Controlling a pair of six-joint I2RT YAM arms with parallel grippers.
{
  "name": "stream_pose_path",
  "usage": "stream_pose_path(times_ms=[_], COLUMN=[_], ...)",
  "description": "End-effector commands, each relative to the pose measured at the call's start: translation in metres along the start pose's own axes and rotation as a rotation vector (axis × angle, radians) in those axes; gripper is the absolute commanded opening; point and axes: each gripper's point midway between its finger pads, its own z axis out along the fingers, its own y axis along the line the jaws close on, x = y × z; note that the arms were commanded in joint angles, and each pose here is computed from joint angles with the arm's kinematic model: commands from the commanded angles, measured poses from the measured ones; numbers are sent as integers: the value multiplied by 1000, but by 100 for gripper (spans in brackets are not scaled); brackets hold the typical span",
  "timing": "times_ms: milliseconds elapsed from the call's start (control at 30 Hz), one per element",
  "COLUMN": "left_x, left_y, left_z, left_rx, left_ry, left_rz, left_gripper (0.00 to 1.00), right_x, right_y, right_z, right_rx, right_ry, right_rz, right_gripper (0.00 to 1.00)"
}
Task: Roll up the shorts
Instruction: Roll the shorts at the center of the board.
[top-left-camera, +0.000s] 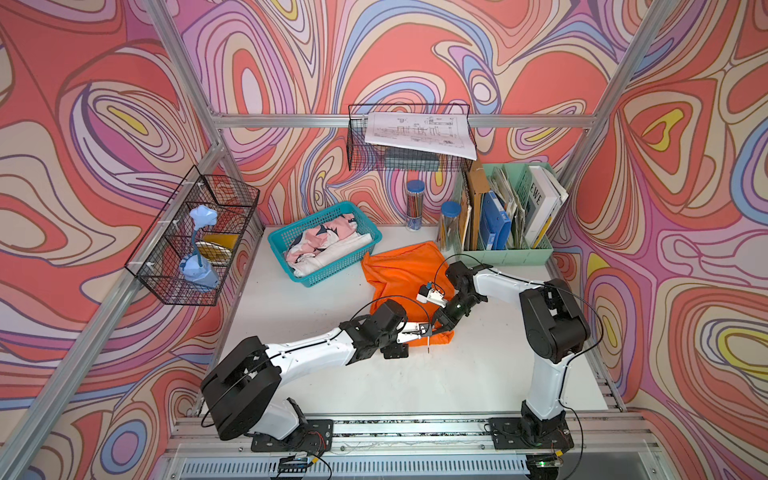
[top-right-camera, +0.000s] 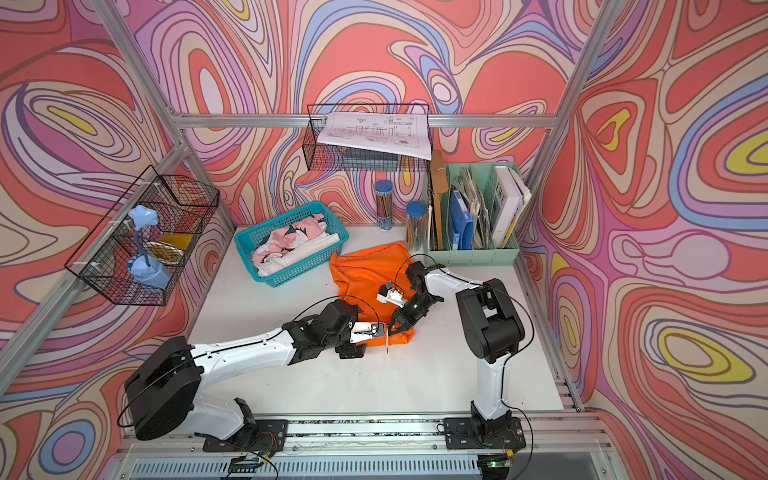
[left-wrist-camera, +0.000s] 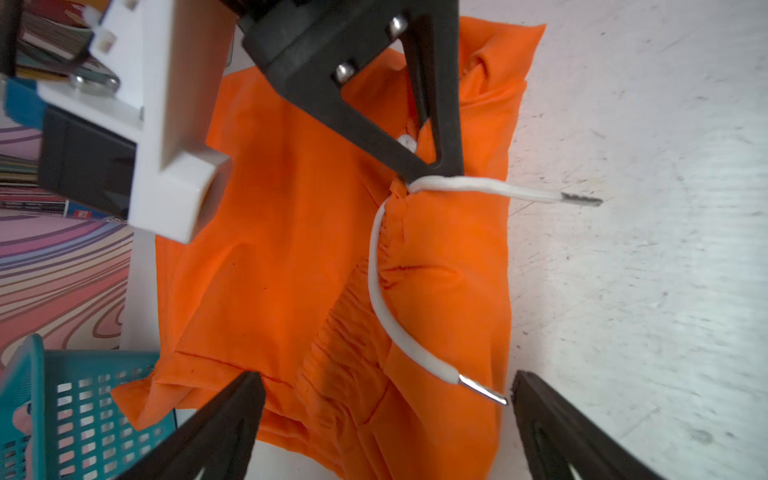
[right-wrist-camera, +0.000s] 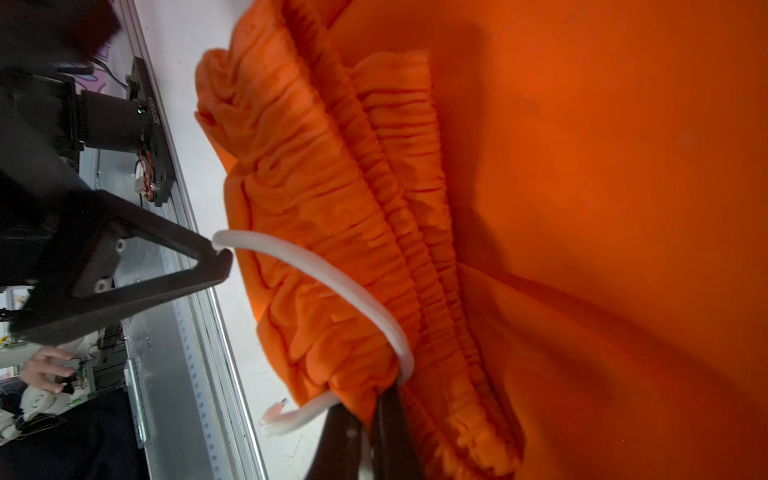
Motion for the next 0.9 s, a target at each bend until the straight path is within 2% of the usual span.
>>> stream_pose_path(times_ms=[0, 167, 367, 533, 667, 867], left_x=[-11, -17, -14, -7, 5, 7], left_y=[12, -3, -31, -35, -44, -28], left_z=[8, 12, 20, 29, 38, 44], left_rx=[-80, -76, -8, 10, 87, 66], left_ry=[-29, -53, -34, 7, 75, 80], left_rz=[66, 96, 125, 143, 160, 137], left_gripper=[99, 99, 85, 87, 86, 85], right_x=[10, 9, 7, 7, 8, 11], right_y=[-3, -9, -13, -14, -13, -12], right_z=[4, 2, -2, -1, -2, -5], right_rx=[-52, -89, -93, -99, -99, -84], right_ry=[41, 39, 26, 33, 37, 46], right_rz=[121, 195, 226, 235, 234, 215], right_gripper=[0, 0, 0, 0, 0, 0])
